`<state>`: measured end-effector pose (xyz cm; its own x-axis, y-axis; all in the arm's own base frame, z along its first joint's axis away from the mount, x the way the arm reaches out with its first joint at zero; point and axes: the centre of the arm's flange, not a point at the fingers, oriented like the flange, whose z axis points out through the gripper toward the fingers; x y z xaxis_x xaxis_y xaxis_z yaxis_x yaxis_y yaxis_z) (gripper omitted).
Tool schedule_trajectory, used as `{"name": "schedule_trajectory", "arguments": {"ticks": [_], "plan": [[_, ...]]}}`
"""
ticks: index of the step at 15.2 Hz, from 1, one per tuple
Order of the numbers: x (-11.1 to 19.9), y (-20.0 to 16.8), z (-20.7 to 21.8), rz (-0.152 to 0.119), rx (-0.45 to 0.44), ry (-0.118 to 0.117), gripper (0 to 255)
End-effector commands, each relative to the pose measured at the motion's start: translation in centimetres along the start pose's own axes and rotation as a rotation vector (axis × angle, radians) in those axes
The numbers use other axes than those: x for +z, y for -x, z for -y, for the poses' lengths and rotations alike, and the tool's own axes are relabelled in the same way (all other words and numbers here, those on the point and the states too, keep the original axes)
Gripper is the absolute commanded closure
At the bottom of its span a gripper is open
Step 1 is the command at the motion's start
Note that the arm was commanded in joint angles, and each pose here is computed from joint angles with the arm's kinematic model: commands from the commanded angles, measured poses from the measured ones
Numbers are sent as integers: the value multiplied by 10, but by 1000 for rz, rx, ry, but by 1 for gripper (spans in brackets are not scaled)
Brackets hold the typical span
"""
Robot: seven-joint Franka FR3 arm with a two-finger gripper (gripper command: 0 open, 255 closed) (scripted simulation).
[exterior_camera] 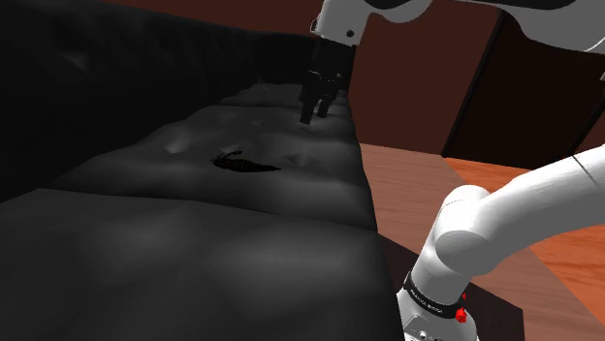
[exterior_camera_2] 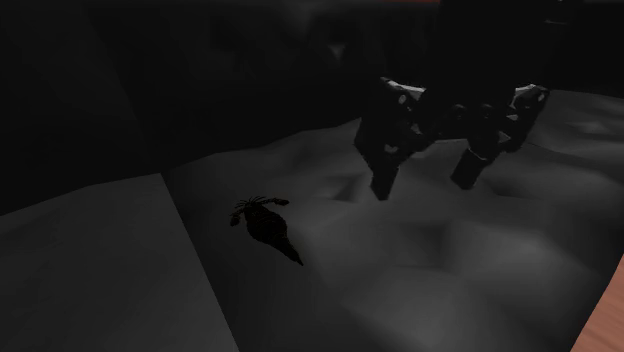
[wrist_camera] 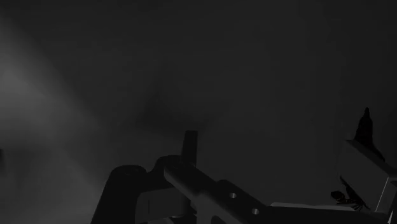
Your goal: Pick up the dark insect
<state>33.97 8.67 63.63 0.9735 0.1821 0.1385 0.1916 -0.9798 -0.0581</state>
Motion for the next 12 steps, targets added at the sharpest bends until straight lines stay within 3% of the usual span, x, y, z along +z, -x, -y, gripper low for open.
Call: {"name": "schedule_trajectory", "arguments": {"ticks": [1,12], "plan": [[7,-19,19,31,-11,-1,0],[63,-96,143,198,-76,-6,0]]}}
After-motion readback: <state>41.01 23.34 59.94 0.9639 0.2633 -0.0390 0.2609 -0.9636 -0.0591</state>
